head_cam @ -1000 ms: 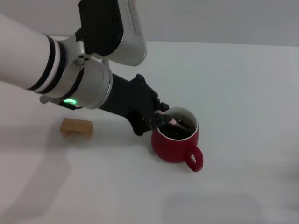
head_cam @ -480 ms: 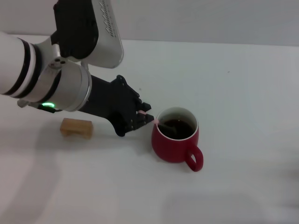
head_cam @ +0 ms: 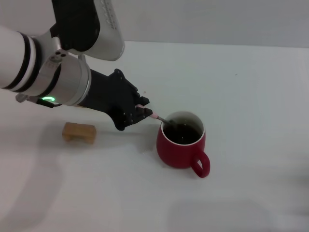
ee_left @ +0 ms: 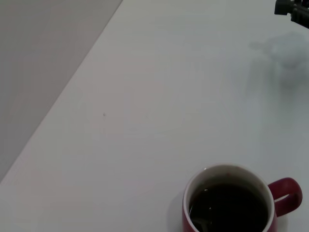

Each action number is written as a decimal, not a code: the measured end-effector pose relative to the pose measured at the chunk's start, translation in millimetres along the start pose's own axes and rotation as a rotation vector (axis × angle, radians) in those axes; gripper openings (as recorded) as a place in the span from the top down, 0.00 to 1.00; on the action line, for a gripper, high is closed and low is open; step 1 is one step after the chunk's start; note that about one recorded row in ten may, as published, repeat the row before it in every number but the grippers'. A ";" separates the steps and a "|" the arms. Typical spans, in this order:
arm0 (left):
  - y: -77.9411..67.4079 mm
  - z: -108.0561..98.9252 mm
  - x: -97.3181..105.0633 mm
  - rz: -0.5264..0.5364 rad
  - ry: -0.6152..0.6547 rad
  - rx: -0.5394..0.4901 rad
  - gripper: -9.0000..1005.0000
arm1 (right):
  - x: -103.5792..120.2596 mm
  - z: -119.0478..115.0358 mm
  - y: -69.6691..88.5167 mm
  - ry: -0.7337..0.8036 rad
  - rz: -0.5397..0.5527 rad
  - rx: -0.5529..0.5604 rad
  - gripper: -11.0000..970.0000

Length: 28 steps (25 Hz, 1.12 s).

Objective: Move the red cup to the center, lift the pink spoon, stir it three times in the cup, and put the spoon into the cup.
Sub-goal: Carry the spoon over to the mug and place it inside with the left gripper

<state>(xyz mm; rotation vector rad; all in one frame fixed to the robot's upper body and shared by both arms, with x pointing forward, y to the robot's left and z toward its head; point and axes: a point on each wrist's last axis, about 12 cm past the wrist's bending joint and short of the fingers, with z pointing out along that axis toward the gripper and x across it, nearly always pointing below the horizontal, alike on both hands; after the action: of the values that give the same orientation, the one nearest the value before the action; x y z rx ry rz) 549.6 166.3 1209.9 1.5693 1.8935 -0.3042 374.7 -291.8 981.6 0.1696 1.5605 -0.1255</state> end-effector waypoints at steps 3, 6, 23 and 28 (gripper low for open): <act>0.2 2.8 -4.9 0.010 -0.009 0.008 0.78 | -0.1 0.2 -0.2 -0.001 -0.001 0.000 0.99; -1.9 6.5 -11.6 0.026 -0.026 0.021 0.78 | -0.2 0.4 -0.8 -0.001 -0.003 0.000 0.99; -20.7 7.6 -24.0 0.067 -0.075 0.093 0.78 | 0.0 0.4 -0.6 0.000 -0.003 0.000 0.99; -18.1 2.3 -10.9 0.037 -0.041 0.072 0.78 | 0.0 1.3 0.2 0.000 -0.002 -0.003 0.99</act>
<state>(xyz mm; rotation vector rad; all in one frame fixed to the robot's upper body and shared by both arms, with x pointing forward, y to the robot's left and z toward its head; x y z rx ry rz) 534.1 151.8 1210.8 1.6311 1.8386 -0.3886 376.0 -291.8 981.7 0.1661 1.5606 -0.1246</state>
